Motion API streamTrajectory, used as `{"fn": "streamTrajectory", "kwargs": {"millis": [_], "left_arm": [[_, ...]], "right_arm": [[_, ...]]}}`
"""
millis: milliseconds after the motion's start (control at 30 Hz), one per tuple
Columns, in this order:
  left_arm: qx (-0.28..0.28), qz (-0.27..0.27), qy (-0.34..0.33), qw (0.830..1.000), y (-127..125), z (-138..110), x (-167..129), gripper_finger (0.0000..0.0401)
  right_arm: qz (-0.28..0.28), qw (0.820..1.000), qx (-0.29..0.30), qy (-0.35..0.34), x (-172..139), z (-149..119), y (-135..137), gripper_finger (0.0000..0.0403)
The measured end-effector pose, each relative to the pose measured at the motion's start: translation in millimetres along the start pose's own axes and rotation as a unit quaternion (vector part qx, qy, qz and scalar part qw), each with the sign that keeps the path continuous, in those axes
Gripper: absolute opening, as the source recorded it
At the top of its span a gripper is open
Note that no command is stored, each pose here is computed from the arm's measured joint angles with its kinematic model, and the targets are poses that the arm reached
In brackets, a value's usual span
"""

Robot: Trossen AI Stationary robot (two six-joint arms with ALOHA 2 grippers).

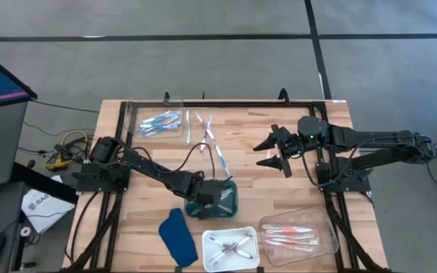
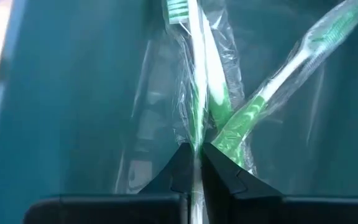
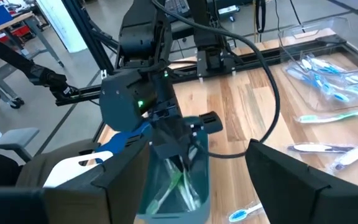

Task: Pick & Place Toothbrushes
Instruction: Put the green toothbrush into the green bin

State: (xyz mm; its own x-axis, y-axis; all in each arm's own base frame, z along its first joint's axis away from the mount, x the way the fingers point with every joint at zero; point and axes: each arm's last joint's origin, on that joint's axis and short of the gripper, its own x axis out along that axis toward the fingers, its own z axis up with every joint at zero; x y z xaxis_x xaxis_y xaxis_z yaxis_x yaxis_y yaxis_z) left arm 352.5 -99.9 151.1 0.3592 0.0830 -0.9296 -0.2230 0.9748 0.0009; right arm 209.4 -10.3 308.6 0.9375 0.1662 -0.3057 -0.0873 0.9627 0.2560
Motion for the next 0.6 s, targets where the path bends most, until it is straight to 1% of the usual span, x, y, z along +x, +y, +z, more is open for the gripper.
{"fn": "streamTrajectory", "kwargs": {"millis": [100, 233, 333, 400, 600], "left_arm": [[-0.005, 0.003, 0.007, 1.000, 3, -11, -2, 0.0012], [-0.010, 0.005, 0.013, 1.000, 9, -24, -11, 0.0030], [-0.016, -0.005, -0.002, 1.000, 15, -31, -27, 0.0047], [-0.025, -0.018, -0.024, 0.999, 18, -32, -41, 0.0057], [-0.050, -0.050, -0.057, 0.996, 29, -43, -70, 0.0083]], "right_arm": [[0.000, 1.000, 0.000, 0.001, 0, 0, 0, 0.0260], [-0.001, 1.000, 0.001, 0.003, 0, -1, 0, 0.0260], [-0.001, 1.000, 0.001, 0.003, 0, -1, 0, 0.0260], [-0.001, 1.000, 0.001, 0.003, 0, -1, 0, 0.0260], [0.000, 1.000, 0.000, 0.000, 0, 0, 0, 0.0260]]}}
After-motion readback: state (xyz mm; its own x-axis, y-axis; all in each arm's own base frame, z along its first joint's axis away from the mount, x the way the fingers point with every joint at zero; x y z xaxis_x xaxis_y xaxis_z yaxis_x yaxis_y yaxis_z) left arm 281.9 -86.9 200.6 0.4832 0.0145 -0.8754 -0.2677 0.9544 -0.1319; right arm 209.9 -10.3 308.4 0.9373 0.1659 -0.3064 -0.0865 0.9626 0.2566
